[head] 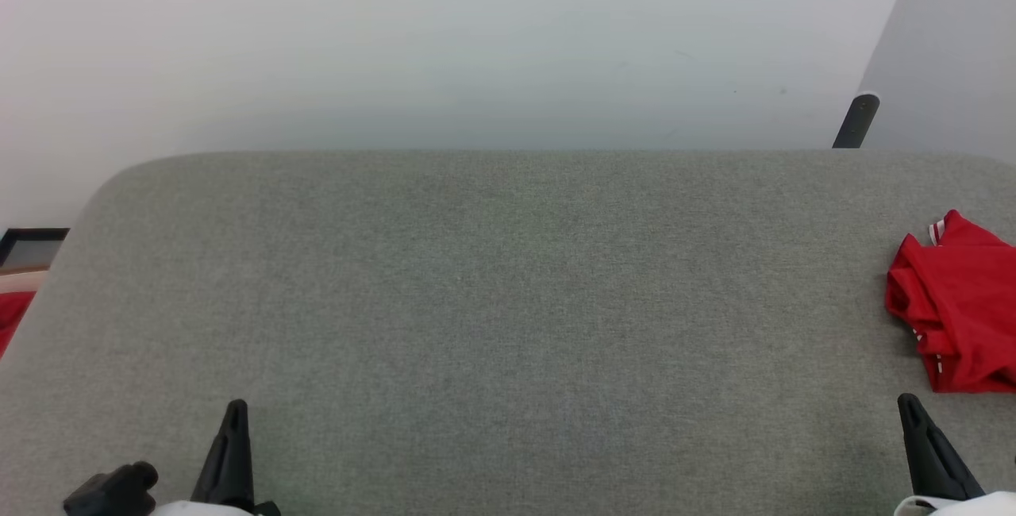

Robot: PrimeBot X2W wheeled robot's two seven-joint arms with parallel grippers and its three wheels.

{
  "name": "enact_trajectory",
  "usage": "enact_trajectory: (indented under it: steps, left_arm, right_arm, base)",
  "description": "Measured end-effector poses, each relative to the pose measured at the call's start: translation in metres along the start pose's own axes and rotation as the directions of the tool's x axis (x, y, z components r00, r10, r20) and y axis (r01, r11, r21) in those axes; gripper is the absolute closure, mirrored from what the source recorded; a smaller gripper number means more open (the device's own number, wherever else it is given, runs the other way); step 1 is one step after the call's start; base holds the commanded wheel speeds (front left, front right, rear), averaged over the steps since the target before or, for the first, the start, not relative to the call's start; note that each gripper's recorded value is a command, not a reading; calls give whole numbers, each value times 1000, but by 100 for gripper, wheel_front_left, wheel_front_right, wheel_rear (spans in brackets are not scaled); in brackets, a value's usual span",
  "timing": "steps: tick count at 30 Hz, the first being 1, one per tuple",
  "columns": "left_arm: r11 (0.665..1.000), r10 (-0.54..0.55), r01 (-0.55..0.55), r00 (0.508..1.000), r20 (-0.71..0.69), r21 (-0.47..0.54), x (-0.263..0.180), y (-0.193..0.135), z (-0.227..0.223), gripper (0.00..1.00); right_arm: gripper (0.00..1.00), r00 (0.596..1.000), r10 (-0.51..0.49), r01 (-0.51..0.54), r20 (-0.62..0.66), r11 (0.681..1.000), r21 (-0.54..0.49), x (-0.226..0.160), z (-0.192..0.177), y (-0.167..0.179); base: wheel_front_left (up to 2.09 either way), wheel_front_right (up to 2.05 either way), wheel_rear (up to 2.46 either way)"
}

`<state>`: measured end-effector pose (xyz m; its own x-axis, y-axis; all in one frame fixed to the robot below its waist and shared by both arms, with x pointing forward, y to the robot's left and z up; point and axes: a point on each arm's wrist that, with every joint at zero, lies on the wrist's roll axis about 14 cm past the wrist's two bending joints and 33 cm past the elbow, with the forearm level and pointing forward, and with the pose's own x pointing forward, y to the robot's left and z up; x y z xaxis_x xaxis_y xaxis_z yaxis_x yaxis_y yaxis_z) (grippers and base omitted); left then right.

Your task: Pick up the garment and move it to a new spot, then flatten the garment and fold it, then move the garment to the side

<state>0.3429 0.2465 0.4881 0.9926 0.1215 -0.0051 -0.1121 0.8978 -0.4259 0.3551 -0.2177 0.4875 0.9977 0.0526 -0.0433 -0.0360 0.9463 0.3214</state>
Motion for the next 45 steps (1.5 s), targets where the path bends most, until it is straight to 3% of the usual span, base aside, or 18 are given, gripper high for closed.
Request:
enact_trajectory:
  steps: [10,19,45]
  left_arm:
    - [987,15,-17,1000,-11,-157,5,-3,-1,100]
    - [960,18,-24,1000,-25,-280,10,-6,-3,100]
    - [827,-1,-30,998,-55,-561,20,-19,-7,100]
  right_arm:
    - [100,1000,-28,27,5,986,167,5,1,-1]
    - [100,999,-41,38,3,953,302,9,2,1]
    - [100,998,-57,40,8,792,609,19,4,6]
  base:
    - [0,0,0]
    - [0,0,0]
    - [0,0,0]
